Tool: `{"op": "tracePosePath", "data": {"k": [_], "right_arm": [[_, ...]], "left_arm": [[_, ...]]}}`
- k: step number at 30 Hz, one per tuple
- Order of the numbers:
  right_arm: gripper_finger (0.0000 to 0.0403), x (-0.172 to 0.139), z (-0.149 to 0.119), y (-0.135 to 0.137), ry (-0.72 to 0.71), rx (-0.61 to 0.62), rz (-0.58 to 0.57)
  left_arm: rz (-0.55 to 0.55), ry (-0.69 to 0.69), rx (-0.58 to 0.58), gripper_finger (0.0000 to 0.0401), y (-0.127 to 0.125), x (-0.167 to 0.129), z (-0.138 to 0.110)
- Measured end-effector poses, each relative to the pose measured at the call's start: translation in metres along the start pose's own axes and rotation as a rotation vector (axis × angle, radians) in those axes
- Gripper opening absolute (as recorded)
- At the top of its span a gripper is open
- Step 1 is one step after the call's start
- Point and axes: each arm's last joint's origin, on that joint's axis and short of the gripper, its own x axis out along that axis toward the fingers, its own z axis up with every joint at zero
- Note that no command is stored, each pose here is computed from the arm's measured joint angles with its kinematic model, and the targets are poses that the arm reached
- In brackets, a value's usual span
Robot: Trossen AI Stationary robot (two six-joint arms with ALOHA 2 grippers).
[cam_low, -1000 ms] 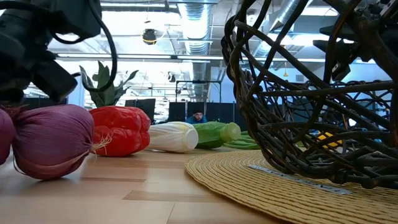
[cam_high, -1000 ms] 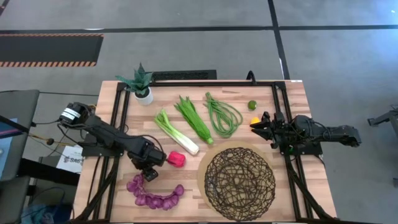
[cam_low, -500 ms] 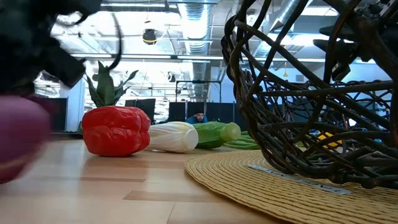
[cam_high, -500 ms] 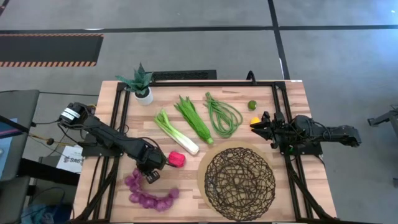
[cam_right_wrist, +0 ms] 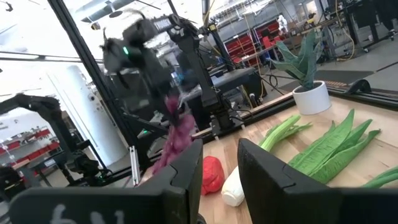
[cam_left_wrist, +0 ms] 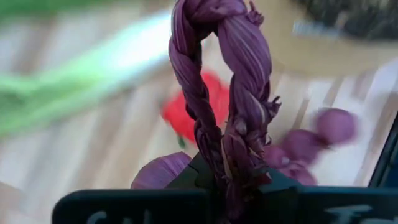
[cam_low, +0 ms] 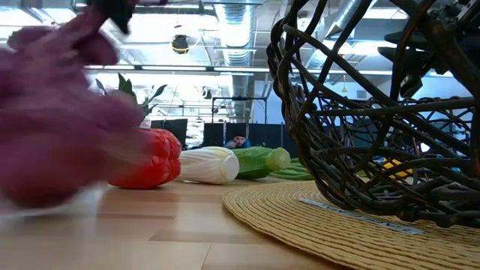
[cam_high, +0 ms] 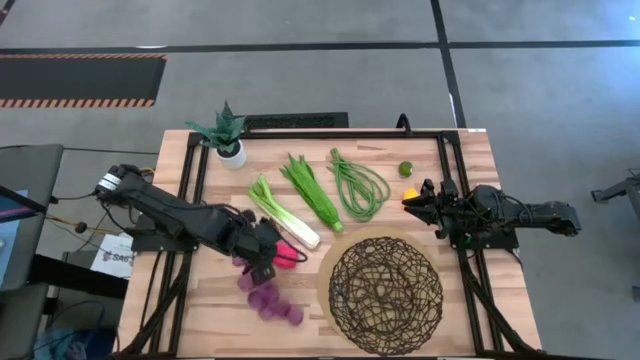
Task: Build produce basket
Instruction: Put the purple garlic into the black basket
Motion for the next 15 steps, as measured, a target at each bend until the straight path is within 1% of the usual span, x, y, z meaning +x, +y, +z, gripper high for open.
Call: {"op": "tracePosePath", "data": {"k": [3,6,10,15], "right_arm": [[0.012,0.0,0.0,0.0,-0.001,0.0,0.0],[0.012,0.0,0.001,0.001,-0.014,0.001,0.006],[0.012,0.0,0.003,0.001,-0.018,0.002,0.008],[0.012,-0.001,0.015,0.007,-0.045,0.0,0.02]], "left_arm": [[0.018,-0.107,0.035,0.0001,-0.001,-0.031,0.014],[0.004,-0.21,0.056,0.0,-0.001,-0.062,0.027],[-0.064,-0.348,0.088,0.0,0.0,-0.106,0.041],[-0.148,-0.545,0.123,0.0,0.005,-0.157,0.055]]}}
